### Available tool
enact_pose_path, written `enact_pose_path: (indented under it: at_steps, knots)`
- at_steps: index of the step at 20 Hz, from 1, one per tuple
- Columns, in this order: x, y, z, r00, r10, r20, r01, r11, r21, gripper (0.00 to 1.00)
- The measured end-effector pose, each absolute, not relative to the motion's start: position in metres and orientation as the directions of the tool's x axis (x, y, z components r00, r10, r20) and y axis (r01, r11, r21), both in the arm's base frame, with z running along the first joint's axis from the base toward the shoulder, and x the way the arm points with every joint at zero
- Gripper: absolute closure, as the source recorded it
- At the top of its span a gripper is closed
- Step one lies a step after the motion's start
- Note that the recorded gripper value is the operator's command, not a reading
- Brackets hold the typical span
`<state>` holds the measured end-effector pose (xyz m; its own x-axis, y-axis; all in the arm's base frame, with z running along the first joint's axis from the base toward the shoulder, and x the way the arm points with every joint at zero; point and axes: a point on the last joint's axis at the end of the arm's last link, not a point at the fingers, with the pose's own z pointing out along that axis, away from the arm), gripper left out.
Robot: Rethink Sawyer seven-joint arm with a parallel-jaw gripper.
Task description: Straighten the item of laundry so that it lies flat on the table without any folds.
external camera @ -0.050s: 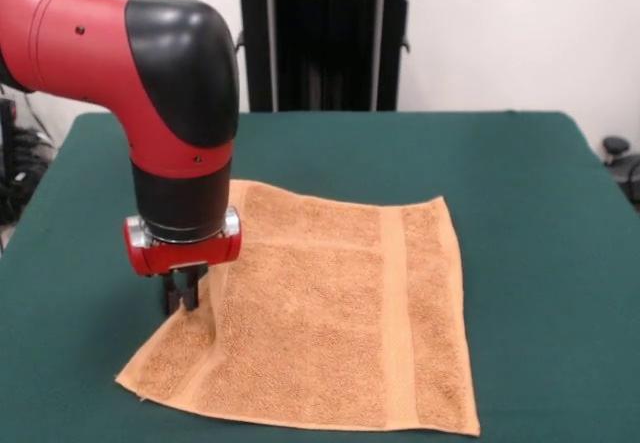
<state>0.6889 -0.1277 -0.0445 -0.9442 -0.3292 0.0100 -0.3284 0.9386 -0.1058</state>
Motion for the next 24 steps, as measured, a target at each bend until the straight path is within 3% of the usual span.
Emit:
enact_pose_path:
  at_steps: [14, 24]
  knots:
    - [0.713, -0.188, -0.043, -0.974, -0.217, -0.071, -0.213, 0.976, -0.051, 1.00]
    - [0.730, -0.217, -0.043, -0.988, -0.153, -0.031, -0.154, 0.987, 0.038, 1.00]
